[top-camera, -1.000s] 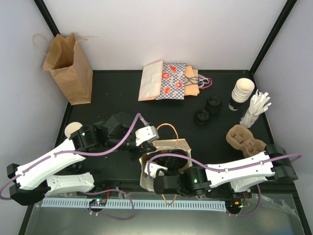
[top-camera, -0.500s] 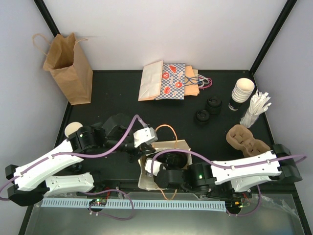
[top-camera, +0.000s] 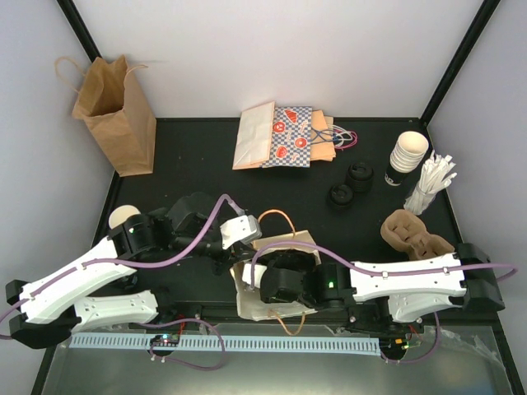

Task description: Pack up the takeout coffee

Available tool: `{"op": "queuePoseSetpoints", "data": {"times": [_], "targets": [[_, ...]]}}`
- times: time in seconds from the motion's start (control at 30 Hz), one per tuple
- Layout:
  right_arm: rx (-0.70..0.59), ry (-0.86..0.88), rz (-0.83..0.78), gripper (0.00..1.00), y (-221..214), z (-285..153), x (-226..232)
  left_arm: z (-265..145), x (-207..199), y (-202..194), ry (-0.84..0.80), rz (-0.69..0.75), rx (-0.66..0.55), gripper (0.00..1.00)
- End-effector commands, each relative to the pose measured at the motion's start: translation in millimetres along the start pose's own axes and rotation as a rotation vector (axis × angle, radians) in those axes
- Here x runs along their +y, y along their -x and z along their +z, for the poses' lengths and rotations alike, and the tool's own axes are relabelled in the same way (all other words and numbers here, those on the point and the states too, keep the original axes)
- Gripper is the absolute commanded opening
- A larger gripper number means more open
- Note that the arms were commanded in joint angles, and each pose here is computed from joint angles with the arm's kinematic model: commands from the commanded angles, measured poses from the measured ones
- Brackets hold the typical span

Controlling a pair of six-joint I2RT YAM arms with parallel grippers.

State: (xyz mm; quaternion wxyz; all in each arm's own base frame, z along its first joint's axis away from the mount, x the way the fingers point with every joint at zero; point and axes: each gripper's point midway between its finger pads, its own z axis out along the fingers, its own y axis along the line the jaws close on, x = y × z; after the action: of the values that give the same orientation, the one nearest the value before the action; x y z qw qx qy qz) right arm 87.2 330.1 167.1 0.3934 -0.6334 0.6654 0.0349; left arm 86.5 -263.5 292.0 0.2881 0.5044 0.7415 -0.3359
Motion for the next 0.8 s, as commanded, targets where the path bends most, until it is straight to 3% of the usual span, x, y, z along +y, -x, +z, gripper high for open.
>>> {"op": "queuePoseSetpoints", "data": {"times": [0.0, 0.6, 0.63, 0.7, 0.77], "targets": [[0.014, -0.031, -0.045, 0.39, -1, 7, -4, -5, -8, 1, -0.027, 0.01, -0.017, 0.02], [0.082, -0.072, -0.124, 0.37, -25, 26, 17, 2, -15, 5, -0.082, 0.018, -0.018, 0.02], [0.083, -0.074, -0.124, 0.37, -26, 27, 17, 1, -16, 7, -0.084, 0.017, -0.028, 0.07], [0.082, -0.082, -0.122, 0.37, -26, 28, 17, -5, -12, 15, -0.05, 0.002, -0.06, 0.37], [0.08, -0.096, -0.123, 0.36, -26, 28, 16, -15, 10, 22, 0.086, -0.067, -0.099, 0.59]]}}
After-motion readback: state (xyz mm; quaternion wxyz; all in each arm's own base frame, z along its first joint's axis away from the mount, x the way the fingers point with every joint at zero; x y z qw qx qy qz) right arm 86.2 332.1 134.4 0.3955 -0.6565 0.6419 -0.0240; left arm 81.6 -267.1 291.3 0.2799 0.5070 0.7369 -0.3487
